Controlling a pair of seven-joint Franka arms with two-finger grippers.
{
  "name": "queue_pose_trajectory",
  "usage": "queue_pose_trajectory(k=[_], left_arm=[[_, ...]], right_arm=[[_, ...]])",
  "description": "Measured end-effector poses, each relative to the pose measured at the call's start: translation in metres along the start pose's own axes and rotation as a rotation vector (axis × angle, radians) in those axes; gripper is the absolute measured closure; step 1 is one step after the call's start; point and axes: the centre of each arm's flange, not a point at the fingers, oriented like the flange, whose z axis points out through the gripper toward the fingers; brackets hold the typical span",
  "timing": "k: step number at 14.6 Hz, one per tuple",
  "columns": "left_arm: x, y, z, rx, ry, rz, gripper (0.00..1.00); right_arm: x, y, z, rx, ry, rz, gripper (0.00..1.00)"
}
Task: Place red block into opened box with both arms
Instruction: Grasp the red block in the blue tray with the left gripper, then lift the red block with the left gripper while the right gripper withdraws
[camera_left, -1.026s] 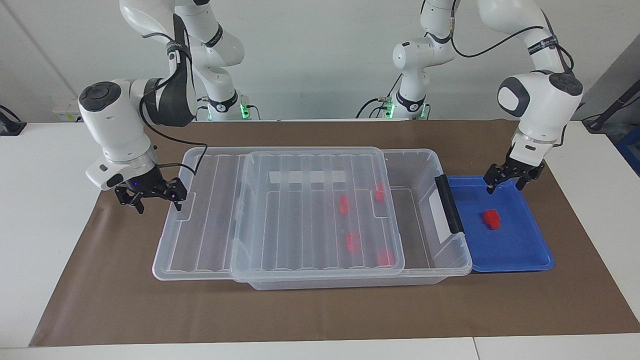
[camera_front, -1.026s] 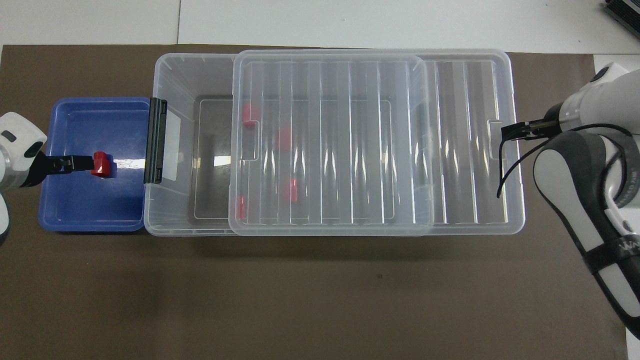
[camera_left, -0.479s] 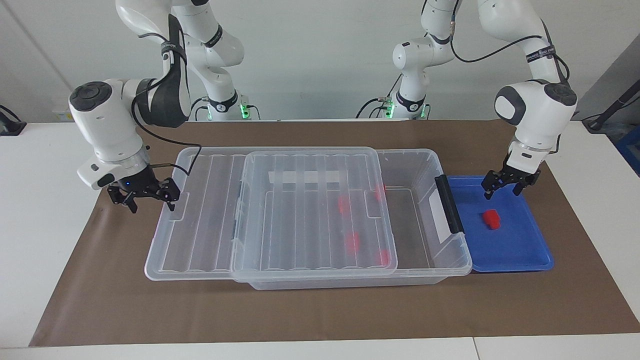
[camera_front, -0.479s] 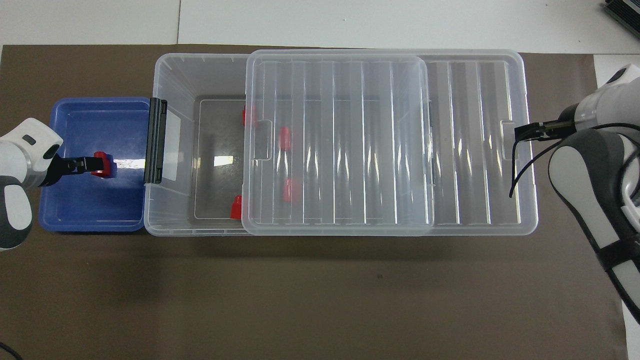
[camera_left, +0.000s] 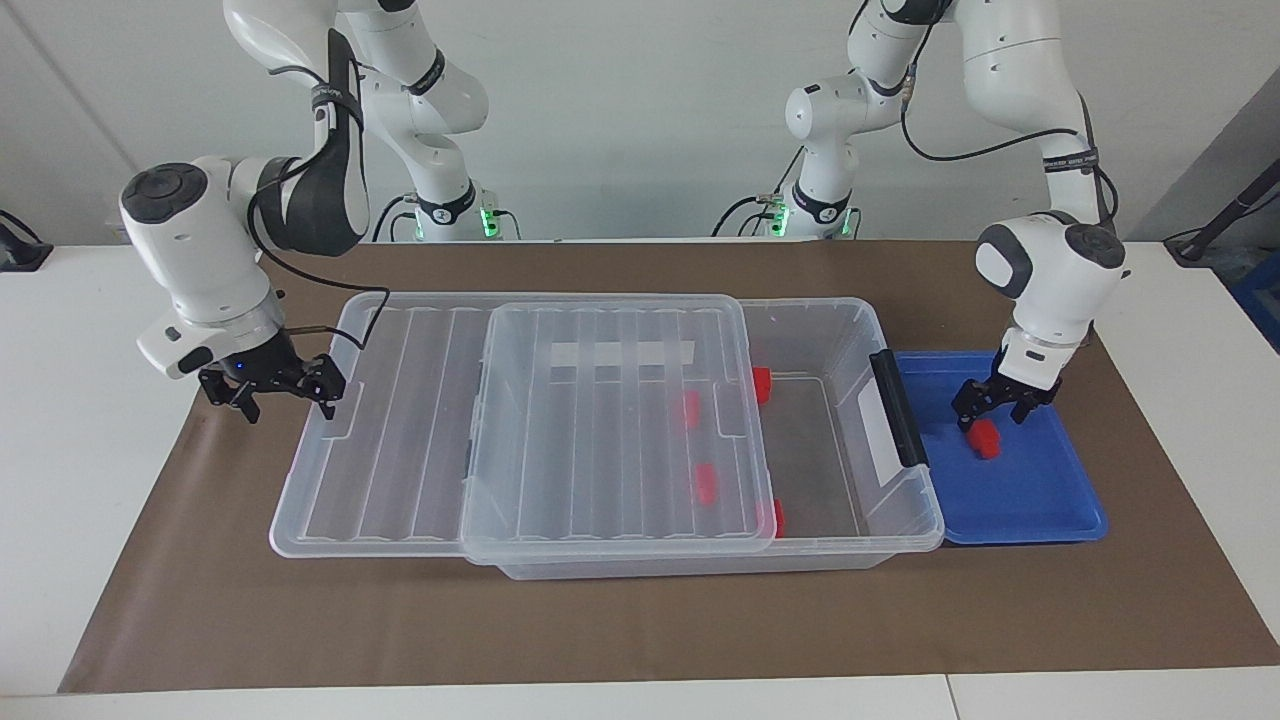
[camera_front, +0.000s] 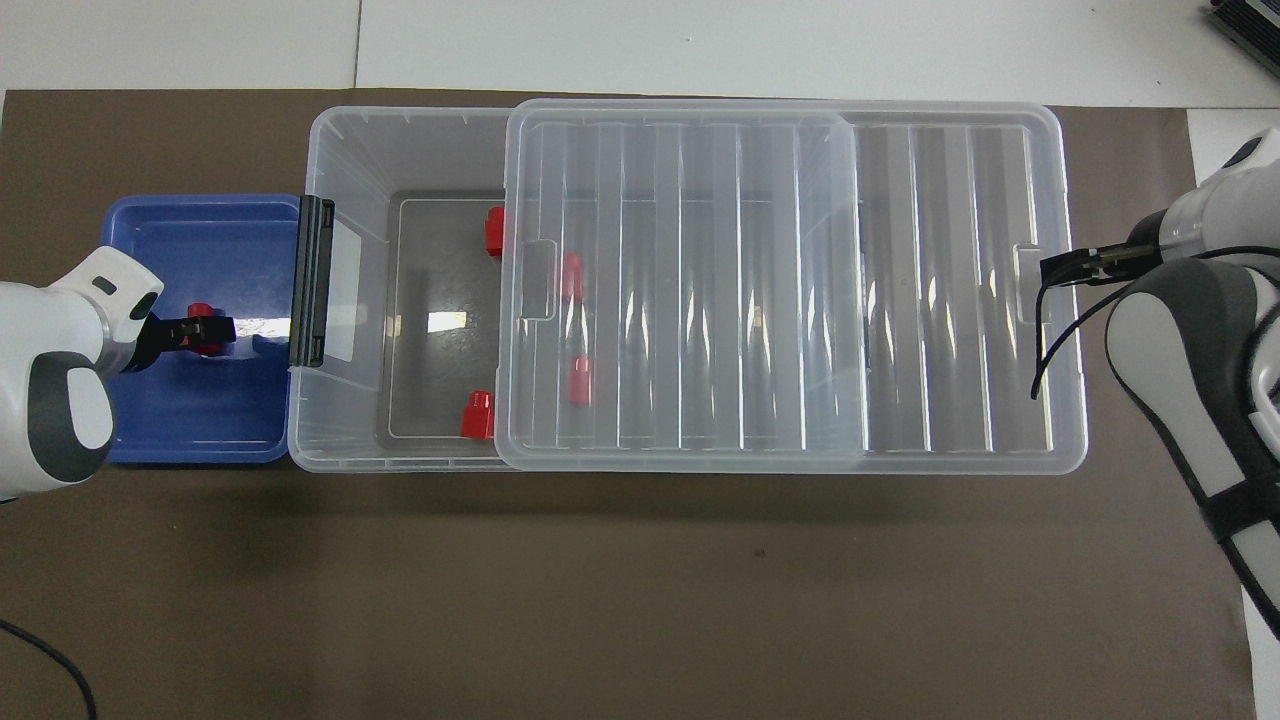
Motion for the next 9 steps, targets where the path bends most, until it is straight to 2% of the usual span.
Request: queue_pose_trajectory(k=[3, 4, 5, 6, 7, 9], left_arm=[[-0.0003, 0.0030, 0.0005, -0.002, 0.000, 0.001, 0.00], [-0.0010, 0.0040, 0.0012, -0.002, 0.004, 0.002, 0.07], [-0.0022, 0.0044, 0.0026, -0.002, 0.011, 0.002, 0.07], [-0.0039, 0.0045, 0.0044, -0.002, 0.014, 0.001, 0.14], [-0.0053, 0.0045, 0.0058, -0.002, 0.015, 0.001, 0.29], [-0.0061, 0.0043, 0.0066, -0.002, 0.013, 0.000, 0.51]], right_arm=[[-0.0002, 0.0002, 0.0000, -0.003, -0.002, -0.002, 0.00], [-0.0002, 0.0003, -0.0001, -0.004, -0.002, -0.003, 0.00], [-0.0002, 0.0004, -0.0001, -0.007, -0.003, -0.004, 0.00], [-0.0003, 0.0007, 0.0000, -0.012, -0.004, -0.007, 0.00], [-0.0004, 0.0010, -0.0001, -0.016, -0.005, -0.009, 0.00], [-0.0005, 0.0012, -0.0011, -0.020, -0.005, -0.011, 0.00]])
